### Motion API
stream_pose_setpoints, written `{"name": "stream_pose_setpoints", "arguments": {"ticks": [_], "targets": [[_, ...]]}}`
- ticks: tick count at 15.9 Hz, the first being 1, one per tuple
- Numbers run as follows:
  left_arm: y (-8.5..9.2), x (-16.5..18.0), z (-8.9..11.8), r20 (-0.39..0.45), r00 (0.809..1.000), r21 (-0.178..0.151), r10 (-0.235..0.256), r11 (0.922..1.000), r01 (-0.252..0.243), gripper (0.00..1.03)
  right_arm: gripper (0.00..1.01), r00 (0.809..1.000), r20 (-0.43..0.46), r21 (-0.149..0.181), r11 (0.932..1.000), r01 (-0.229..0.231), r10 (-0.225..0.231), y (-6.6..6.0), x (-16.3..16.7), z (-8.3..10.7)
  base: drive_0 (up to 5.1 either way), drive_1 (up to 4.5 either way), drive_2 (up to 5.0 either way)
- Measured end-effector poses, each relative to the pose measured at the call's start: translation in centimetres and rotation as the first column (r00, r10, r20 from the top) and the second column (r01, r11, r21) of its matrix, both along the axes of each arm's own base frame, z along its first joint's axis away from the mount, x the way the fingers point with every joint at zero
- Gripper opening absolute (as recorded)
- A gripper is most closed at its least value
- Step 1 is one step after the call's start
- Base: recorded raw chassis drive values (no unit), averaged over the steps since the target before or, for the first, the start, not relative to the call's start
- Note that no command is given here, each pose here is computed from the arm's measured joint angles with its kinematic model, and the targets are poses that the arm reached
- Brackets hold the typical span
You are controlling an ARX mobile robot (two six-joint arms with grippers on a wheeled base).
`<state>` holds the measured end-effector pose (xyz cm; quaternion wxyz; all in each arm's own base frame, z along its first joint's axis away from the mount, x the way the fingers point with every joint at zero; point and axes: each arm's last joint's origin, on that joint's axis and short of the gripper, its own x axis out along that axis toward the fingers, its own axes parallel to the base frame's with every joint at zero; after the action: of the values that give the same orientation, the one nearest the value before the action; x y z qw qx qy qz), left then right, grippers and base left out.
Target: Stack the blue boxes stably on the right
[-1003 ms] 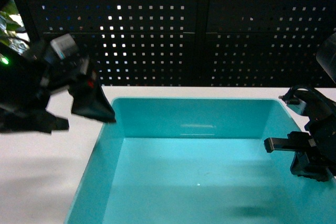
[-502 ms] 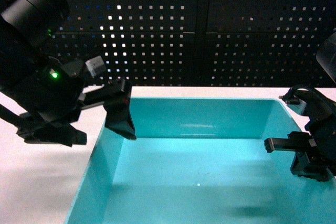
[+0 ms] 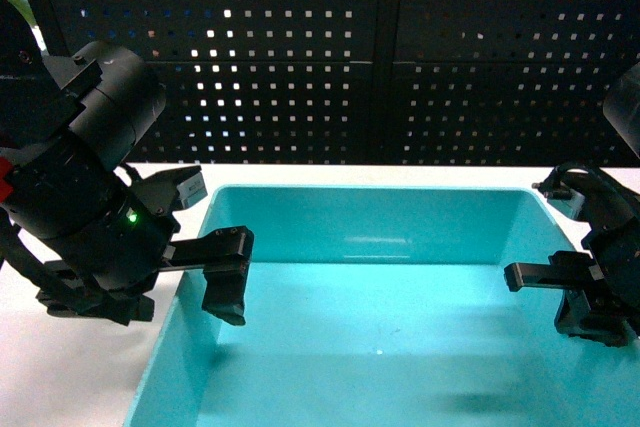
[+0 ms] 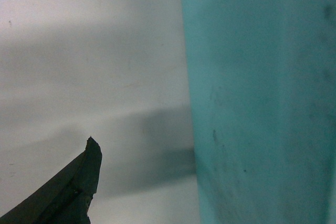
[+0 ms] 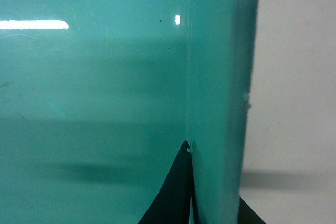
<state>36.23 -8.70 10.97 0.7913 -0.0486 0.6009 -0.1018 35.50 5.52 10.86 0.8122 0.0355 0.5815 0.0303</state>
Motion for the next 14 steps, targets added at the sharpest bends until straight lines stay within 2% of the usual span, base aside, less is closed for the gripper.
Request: {"name": "stream_pose_setpoints", "arguments": {"ticks": [5,10,14], "targets": [[-1.3,0.5,0.8,0.040,0.999,-0.012,-0.033,0.9994,0.033,0.98,0.02,1.000,0.001,0.000,1.0000,0.000,0.000,0.0,0.0,0.0,0.0,0.00,0.0],[-1.7,0.5,0.8,0.046,0.997,-0.005,-0.064,0.9979,0.064,0.98,0.02,1.000,0.000,0.000,1.0000,0.001,-0.001,0.0,0.0,0.0,0.0,0.00,0.0],[-1.7,0.5,0.7,0.045,0.996,-0.001,-0.074,0.9972,0.074,0.66,0.02,1.000,0.000,0.000,1.0000,0.001,-0.001,0.0,0.0,0.0,0.0,0.00,0.0]]}}
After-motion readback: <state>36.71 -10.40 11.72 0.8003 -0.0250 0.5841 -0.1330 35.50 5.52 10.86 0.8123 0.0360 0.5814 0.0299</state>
